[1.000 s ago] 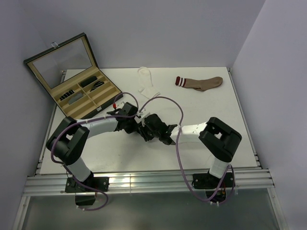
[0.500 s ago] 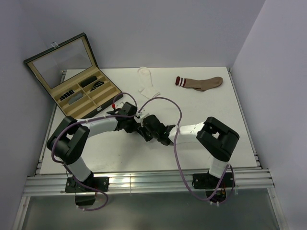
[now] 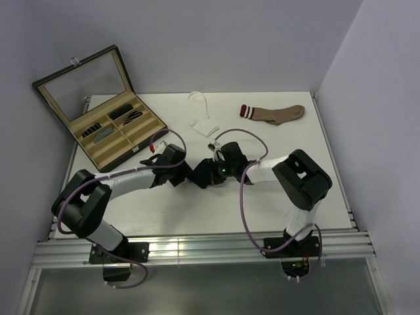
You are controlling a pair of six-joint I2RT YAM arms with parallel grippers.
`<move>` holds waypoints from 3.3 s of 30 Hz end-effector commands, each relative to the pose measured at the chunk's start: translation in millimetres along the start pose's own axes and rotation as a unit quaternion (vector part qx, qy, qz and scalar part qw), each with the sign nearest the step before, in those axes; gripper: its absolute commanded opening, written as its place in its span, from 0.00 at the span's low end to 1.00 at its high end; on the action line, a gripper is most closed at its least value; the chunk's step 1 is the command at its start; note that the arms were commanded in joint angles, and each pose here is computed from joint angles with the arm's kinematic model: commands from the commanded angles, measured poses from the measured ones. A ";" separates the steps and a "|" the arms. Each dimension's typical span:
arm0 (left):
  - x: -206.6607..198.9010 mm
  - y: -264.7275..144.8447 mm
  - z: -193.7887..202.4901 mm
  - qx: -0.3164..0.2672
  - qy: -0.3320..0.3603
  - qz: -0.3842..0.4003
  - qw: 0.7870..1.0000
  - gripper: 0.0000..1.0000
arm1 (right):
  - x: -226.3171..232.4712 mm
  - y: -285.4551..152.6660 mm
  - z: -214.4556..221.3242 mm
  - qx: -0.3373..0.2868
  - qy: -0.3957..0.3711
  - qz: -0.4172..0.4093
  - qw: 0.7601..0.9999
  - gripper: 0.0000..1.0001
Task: Roll the socks
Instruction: Roll the sock at the center of the board.
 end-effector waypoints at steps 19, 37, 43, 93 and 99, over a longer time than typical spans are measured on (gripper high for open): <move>-15.9 6.3 8.6 0.021 -0.036 0.041 0.998 0.53 | -37.6 -4.5 16.8 0.009 0.257 -0.113 0.960 0.00; -18.5 26.3 18.0 0.029 -0.014 0.009 0.999 0.35 | -49.0 -0.6 28.3 0.022 0.318 -0.098 0.943 0.03; -19.5 32.0 20.4 0.039 0.001 -0.002 0.999 0.17 | -46.3 -6.8 19.7 0.019 0.287 -0.076 0.955 0.27; -38.2 21.0 9.6 0.036 0.056 -0.023 0.998 0.00 | -6.5 9.5 20.6 0.020 -0.176 0.251 0.952 0.45; -40.3 20.8 8.7 0.035 0.054 -0.022 0.998 0.01 | -17.3 16.1 34.6 0.072 -0.168 0.275 0.944 0.11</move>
Point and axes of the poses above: each gripper's point midway between its finger pads, its own y axis out along the fingers, its own x axis along the line the jaws close on, z = x × y, the point moved 6 cm from there along -y, back along the fingers, and after that the axes turned 1 degree about y, right-handed, at the moved point
